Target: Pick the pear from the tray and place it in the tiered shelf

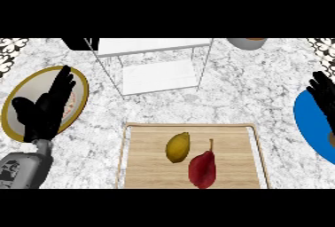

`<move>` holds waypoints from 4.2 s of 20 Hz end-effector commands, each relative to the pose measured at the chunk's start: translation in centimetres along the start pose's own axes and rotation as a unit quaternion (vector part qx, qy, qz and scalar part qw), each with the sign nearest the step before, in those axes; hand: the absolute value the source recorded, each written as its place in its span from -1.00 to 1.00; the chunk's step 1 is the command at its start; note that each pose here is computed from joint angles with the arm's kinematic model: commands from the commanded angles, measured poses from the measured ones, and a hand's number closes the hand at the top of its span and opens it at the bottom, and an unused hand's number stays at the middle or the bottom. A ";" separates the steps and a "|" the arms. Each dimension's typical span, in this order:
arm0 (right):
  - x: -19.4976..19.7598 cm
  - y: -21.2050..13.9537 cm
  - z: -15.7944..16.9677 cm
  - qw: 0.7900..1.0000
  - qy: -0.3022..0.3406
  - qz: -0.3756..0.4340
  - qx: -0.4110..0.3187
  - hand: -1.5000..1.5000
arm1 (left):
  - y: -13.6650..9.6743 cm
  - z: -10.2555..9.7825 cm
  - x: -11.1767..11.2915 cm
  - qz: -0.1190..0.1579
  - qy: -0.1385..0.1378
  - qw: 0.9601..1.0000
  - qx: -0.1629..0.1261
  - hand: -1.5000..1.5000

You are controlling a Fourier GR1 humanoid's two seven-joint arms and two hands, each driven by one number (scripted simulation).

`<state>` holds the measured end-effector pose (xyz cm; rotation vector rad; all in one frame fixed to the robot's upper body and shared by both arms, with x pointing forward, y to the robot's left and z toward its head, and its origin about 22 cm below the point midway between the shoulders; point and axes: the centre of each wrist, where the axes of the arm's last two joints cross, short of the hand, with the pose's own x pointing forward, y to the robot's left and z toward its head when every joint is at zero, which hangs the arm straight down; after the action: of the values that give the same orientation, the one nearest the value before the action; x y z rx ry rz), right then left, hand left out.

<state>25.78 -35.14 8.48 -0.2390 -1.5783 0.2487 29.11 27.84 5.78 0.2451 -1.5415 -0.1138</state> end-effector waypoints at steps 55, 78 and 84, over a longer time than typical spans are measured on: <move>5.7 18.0 12.5 0.855 0.443 0.164 -0.215 -1.00 | -1.3 2.9 -7.9 0.081 0.206 0.974 -0.041 0.00; 2.9 21.4 7.8 0.815 0.473 0.249 -0.222 -1.00 | -0.8 4.2 -8.6 0.084 0.217 0.972 -0.023 0.00; 2.1 22.5 6.9 0.819 0.463 0.252 -0.228 -1.00 | -0.5 4.2 -8.6 0.084 0.218 0.972 -0.031 0.00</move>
<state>17.83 -13.82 3.39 -0.9834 -0.7217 0.2411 25.05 29.39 -1.88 0.0913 -1.1592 0.0321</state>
